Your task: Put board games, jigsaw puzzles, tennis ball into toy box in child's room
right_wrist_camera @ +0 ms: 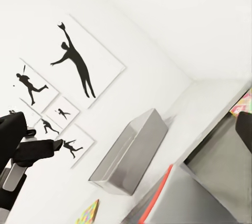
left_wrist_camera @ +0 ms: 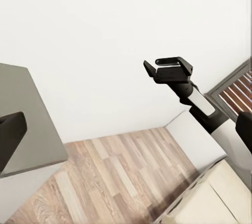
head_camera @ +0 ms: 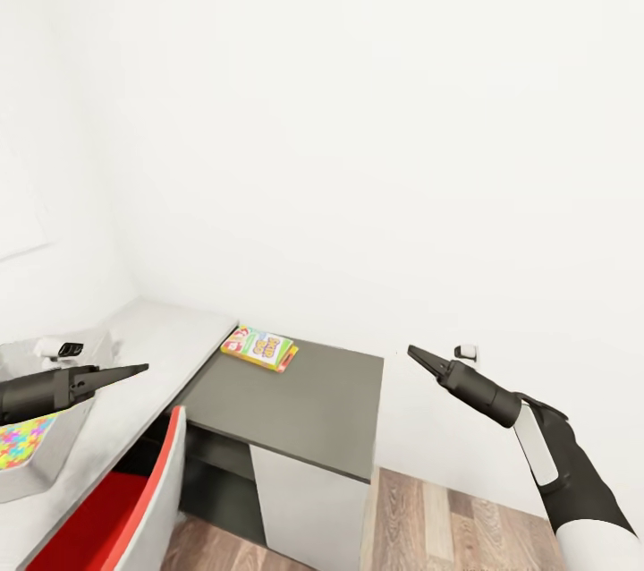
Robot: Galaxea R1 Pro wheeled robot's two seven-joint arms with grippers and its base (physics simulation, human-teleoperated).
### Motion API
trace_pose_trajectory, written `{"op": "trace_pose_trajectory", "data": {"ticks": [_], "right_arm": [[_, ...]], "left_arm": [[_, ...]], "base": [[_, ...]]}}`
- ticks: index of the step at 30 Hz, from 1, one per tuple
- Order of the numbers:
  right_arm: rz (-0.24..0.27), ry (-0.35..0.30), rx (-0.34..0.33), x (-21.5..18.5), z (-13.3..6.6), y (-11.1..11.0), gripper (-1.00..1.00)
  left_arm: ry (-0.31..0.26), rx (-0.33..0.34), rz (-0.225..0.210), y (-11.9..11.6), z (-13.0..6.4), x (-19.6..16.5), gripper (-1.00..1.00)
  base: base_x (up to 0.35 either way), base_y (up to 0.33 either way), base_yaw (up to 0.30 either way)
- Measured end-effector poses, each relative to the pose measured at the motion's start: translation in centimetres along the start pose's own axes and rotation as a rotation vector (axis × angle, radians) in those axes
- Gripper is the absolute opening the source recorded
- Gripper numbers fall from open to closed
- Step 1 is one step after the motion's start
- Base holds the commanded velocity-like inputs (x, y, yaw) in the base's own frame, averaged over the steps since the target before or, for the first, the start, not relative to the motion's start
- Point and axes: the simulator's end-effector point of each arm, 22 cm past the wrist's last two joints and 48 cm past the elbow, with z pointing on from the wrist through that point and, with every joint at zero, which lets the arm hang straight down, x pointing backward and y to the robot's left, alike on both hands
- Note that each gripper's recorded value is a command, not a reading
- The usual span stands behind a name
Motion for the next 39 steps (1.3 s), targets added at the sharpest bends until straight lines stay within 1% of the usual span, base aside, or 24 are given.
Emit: {"op": "trace_pose_trajectory", "data": {"ticks": [8,14,25,33,39], "right_arm": [[0.007,-0.003,0.002,0.0,-0.1,0.0,1.0],[0.001,-0.006,0.001,-0.1,-0.1,0.3,1.0],[-0.004,-0.008,-0.001,-0.2,0.0,0.5,1.0],[-0.01,-0.01,-0.007,-0.4,0.0,0.9,1.0],[-0.012,-0.01,-0.009,-0.5,0.1,1.1,1.0]], "left_arm": [[-0.003,0.002,0.009,-0.4,-0.1,-0.2,1.0],[-0.007,0.004,0.015,-0.8,-0.2,-0.3,1.0],[-0.009,0.006,0.02,-1.0,-0.3,-0.5,1.0],[-0.012,0.007,0.029,-1.3,-0.4,-0.6,1.0],[-0.013,0.006,0.03,-1.4,-0.5,-0.7,1.0]], "base": [[0.138,-0.253,-0.213],[0.289,-0.073,-0.192],[0.279,0.082,-0.093],[0.113,0.144,-0.184],[0.101,0.05,-0.055]]}}
